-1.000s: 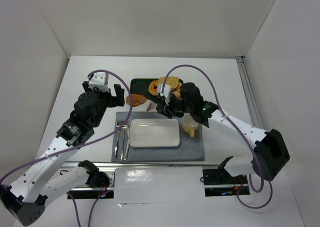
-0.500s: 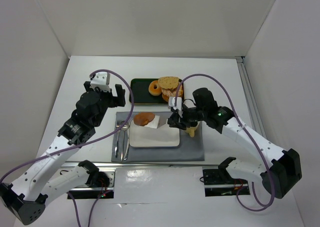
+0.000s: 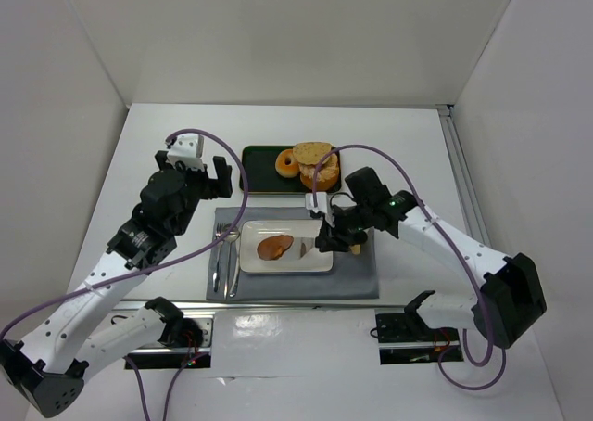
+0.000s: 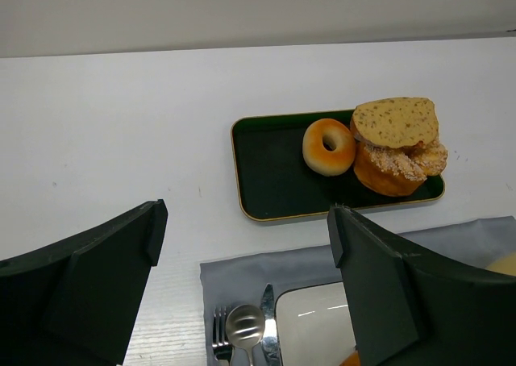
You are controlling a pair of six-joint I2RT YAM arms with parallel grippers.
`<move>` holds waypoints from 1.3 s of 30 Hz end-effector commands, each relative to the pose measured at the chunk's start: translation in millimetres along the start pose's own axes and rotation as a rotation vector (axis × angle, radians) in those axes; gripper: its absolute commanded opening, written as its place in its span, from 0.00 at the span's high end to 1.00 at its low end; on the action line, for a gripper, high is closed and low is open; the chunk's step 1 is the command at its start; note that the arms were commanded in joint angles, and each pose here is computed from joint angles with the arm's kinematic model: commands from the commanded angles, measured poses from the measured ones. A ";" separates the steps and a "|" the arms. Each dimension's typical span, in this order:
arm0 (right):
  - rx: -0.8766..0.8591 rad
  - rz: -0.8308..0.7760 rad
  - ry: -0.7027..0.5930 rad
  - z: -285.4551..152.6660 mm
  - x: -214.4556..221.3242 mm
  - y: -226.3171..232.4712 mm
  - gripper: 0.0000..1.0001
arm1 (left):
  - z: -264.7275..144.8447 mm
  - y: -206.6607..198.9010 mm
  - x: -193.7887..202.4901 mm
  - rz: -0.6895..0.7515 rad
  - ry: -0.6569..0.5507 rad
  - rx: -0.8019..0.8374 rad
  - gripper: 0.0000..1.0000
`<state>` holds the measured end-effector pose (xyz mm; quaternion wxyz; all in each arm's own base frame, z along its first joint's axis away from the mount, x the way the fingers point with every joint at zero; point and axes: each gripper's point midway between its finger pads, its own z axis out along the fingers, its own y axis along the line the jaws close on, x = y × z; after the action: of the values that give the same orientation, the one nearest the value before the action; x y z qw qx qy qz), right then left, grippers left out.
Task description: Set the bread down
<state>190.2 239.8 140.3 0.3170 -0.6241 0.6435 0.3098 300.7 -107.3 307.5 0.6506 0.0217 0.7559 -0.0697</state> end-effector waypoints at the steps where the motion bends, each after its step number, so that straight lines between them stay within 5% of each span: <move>1: -0.035 -0.054 -0.036 -2.4 -19.7 -0.7 1.00 | -3.0 -1.6 -16.6 -0.031 -0.063 0.008 0.00; 23: -0.021 -0.044 0.164 8.2 -1.5 -16.1 1.00 | -9.5 0.2 -23.9 -0.042 -0.088 0.012 0.00; 39: 0.235 -0.163 0.279 -36.9 -1.7 -47.3 1.00 | -11.7 0.9 -26.3 -0.046 -0.097 0.013 0.00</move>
<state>218.7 209.1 124.2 0.2564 -0.6688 0.6794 0.1596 295.4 -104.1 316.5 0.6608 0.0174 0.7466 -0.0755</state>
